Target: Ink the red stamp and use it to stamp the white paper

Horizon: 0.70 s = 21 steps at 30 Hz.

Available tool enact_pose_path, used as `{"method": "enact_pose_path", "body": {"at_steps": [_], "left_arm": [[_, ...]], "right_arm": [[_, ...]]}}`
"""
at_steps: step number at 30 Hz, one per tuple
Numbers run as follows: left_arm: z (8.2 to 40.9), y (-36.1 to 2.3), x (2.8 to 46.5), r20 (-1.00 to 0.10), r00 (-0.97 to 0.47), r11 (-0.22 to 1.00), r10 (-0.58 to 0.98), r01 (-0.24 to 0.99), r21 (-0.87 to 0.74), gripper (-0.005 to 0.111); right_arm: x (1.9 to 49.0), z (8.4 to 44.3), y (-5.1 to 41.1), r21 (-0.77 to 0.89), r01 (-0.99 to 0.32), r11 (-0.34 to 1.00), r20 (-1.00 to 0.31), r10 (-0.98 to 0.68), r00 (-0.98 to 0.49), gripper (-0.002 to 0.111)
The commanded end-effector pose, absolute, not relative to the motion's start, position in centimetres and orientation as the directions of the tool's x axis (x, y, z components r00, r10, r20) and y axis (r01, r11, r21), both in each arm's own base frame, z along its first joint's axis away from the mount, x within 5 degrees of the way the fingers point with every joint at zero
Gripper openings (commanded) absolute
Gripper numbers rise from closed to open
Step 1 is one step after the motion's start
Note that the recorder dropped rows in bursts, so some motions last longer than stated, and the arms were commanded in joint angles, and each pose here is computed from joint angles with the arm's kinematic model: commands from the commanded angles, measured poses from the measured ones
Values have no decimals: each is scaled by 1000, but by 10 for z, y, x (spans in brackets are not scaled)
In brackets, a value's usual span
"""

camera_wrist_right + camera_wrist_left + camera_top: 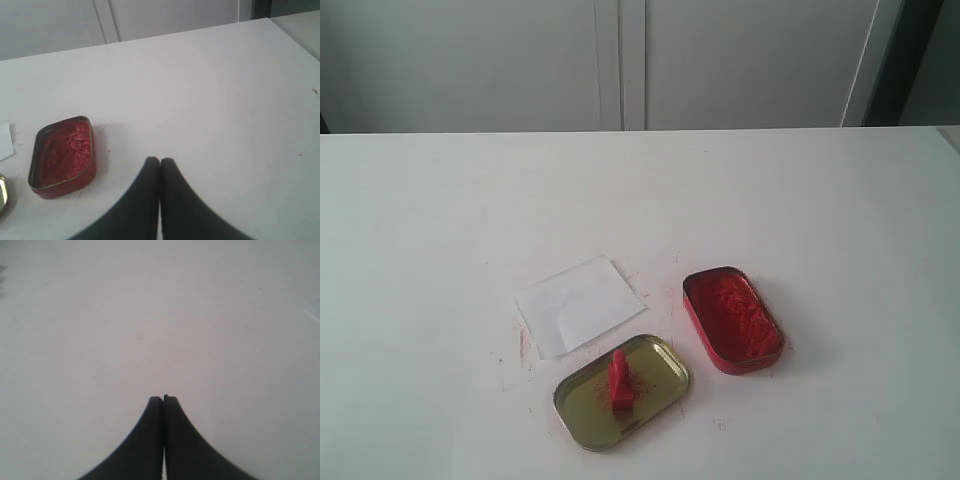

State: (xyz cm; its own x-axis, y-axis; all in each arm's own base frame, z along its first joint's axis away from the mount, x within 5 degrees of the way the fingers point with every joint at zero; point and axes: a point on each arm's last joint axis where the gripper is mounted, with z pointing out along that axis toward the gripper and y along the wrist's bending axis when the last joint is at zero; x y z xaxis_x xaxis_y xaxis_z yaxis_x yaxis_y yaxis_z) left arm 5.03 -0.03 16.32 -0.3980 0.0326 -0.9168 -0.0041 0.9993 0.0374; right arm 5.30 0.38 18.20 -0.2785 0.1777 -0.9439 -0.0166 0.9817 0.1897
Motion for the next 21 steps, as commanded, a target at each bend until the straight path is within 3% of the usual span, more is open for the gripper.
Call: {"method": "enact_pose_path", "body": {"at_steps": [1,12,21], "left_arm": [[163,-1,50,-919,-393,1000,20,-1,22,0],[165,-1,51,-930,-366,1000,23,-5,26,0],[186,2,57,-990,-137,999,29,-34,34,0]], "right_arm": [[53,182,4,187,-26,982,-948,174,-268,0],[53,182,4,187,-26,982,-948,174,-268,0],[53,182,4,187,-26,982,-948,174,-268,0]]}}
